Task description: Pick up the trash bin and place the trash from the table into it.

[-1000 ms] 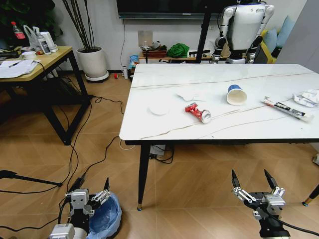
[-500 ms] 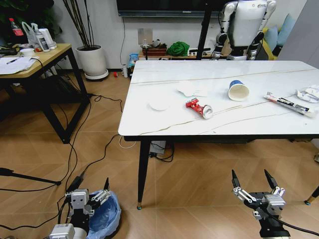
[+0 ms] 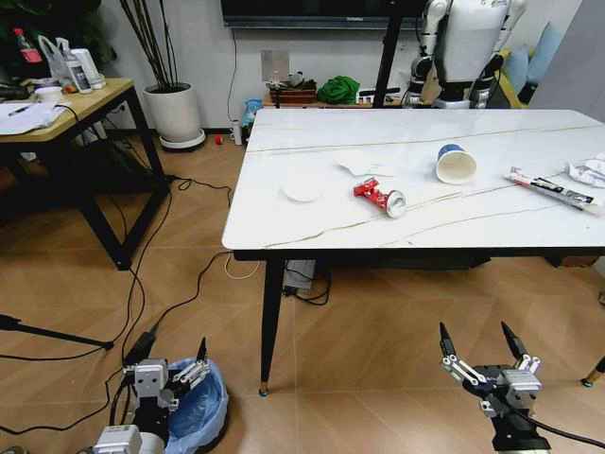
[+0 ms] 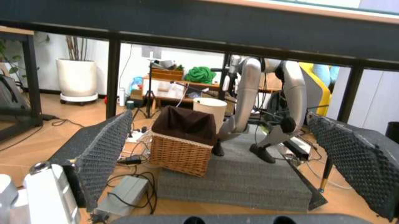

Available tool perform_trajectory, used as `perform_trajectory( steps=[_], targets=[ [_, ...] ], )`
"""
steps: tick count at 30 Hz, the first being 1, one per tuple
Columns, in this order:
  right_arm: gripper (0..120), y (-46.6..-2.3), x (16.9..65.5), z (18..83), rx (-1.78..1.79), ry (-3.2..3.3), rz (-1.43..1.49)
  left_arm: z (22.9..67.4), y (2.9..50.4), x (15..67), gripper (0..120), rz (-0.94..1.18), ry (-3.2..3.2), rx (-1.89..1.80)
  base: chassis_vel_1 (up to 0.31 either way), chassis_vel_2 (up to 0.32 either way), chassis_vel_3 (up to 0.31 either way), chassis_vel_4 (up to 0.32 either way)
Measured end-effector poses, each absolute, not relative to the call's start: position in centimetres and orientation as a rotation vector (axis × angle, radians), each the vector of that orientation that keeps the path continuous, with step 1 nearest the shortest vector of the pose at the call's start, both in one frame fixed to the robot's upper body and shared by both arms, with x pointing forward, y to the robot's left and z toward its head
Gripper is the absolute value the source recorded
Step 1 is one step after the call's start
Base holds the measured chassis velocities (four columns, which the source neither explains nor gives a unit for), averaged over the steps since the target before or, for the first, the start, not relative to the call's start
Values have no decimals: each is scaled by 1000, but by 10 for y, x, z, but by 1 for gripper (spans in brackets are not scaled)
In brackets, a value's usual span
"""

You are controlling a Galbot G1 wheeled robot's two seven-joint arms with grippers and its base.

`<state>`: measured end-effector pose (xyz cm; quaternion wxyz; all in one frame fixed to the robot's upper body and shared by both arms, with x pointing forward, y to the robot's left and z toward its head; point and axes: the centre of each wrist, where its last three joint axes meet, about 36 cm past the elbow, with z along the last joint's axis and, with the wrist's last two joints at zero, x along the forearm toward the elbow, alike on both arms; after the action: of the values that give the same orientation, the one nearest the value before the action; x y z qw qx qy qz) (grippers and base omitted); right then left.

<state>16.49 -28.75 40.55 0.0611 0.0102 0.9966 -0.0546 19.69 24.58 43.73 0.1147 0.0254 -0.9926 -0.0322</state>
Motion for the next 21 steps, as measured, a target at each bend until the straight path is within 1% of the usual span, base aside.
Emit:
perform_trajectory(
  steps=[21],
  targets=[
    [100, -287, 166, 404, 22, 3007, -167, 435, 248, 196, 100, -103, -2895, 69, 0, 0, 0, 0]
  ],
)
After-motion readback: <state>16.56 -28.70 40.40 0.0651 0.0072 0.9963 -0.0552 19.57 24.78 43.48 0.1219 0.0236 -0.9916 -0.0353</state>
